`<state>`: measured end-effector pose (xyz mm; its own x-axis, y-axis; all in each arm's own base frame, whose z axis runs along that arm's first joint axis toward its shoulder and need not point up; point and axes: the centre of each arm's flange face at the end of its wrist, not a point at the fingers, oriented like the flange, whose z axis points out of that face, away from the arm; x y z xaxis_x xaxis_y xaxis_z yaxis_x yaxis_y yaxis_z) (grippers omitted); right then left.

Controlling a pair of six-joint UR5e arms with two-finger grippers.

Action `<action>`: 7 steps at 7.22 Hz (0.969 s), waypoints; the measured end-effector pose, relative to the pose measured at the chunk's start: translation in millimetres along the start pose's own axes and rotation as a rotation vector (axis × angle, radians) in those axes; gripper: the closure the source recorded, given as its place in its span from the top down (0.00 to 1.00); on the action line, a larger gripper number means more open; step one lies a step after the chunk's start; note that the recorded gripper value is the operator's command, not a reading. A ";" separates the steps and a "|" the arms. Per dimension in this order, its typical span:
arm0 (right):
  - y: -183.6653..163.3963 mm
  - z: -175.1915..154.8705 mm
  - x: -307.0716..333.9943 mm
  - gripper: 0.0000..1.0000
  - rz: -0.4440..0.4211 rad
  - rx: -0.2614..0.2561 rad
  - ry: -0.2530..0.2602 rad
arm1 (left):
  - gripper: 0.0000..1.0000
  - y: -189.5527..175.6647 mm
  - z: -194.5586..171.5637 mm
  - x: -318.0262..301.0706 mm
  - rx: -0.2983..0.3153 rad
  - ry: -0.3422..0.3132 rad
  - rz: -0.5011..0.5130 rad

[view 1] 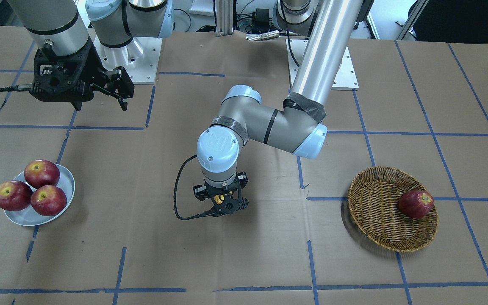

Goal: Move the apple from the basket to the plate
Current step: 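Carry the apple with the left gripper toward the table center, then set the apple down mid-table and raise the left gripper back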

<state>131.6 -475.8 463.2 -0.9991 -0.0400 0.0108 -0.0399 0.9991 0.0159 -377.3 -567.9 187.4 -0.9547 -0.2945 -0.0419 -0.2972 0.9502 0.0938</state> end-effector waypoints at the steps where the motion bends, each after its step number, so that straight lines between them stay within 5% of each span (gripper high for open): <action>1: -2.8 3.0 -0.2 1.00 0.000 -0.003 -0.001 | 0.89 0.3 1.0 0.7 -0.004 0.003 0.001; 3: -11.5 9.3 0.0 1.00 -0.001 0.008 0.003 | 0.98 0.3 2.2 1.1 -0.005 0.006 -0.001; 7: -27.2 21.2 -1.4 1.00 0.005 0.028 0.000 | 0.98 -5.8 -32.2 -7.9 0.039 0.034 0.019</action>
<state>133.8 -502.6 441.6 -0.9993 -0.0354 0.0106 -0.0355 0.9993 -0.0120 -368.4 -574.4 219.2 -0.9602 -0.2793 -0.0067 -0.2792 0.9586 0.0550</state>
